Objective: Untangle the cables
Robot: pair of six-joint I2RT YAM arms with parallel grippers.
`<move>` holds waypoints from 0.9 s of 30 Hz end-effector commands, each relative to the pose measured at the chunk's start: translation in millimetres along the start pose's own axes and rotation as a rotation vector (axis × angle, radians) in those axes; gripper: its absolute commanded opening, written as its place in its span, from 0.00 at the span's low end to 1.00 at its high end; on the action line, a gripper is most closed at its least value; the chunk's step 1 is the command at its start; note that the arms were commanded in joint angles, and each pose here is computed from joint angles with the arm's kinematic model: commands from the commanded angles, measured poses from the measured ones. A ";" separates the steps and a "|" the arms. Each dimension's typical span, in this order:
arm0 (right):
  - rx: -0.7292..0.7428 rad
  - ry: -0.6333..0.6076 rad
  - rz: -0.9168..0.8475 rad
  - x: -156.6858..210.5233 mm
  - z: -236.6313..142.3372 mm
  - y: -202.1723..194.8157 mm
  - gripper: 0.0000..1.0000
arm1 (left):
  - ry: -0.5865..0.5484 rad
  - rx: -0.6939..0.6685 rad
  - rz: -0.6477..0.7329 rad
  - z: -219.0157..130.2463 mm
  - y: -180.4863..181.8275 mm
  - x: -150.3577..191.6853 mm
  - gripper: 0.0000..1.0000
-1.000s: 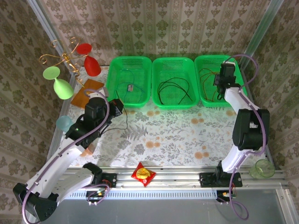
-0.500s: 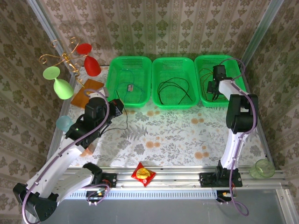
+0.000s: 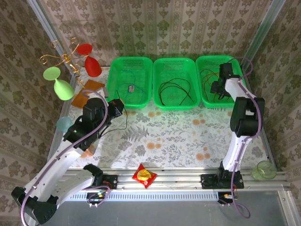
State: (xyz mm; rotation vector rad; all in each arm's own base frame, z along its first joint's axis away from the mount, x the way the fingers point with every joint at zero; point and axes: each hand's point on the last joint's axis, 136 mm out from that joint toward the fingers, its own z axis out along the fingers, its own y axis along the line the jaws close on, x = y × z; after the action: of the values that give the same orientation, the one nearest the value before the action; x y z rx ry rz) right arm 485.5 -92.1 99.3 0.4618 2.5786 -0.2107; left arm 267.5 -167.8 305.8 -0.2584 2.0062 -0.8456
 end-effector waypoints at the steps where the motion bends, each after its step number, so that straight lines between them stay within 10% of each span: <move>1: -0.031 -0.105 0.009 -26.3 -58.2 -4.2 0.76 | -0.048 0.066 0.006 -9.9 -26.9 -19.2 0.00; 27: -0.354 -0.429 0.177 33.1 -232.8 -0.7 0.97 | -0.073 0.410 0.195 21.2 -218.9 -83.0 0.00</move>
State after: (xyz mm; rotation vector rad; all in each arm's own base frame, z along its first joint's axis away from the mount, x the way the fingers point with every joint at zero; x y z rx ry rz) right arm 360.9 -38.3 279.2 0.4410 2.1171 0.1156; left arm 301.5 -288.5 470.7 0.0599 1.7810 -1.0526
